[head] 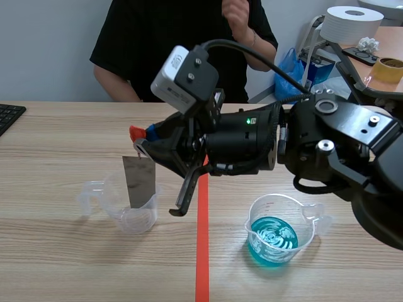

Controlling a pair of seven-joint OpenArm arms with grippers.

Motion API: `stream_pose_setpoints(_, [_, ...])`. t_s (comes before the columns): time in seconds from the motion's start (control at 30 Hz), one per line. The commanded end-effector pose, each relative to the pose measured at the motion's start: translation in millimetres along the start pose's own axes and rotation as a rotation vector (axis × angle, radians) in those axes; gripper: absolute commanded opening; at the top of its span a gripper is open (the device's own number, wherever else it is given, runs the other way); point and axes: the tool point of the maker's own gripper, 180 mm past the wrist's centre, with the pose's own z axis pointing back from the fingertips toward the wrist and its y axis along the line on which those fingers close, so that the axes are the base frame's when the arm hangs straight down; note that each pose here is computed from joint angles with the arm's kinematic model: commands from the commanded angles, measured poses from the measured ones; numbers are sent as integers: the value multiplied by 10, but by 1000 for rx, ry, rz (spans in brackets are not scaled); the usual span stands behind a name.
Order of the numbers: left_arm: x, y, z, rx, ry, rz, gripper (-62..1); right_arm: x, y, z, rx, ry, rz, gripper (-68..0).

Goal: Do the redox reaction experiment.
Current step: 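Lift the metal plate out of the left beaker, then move the plate over the blue solution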

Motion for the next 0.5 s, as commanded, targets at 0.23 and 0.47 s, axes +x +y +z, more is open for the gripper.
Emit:
stream_pose_setpoints(0.23, [34, 12, -1, 2, -13, 1, -567, 418, -106, 53, -29, -15, 49, -669])
stream_pose_setpoints(0.47, [34, 12, -1, 2, -13, 1, -567, 670, -111, 115, -37, -40, 57, -669])
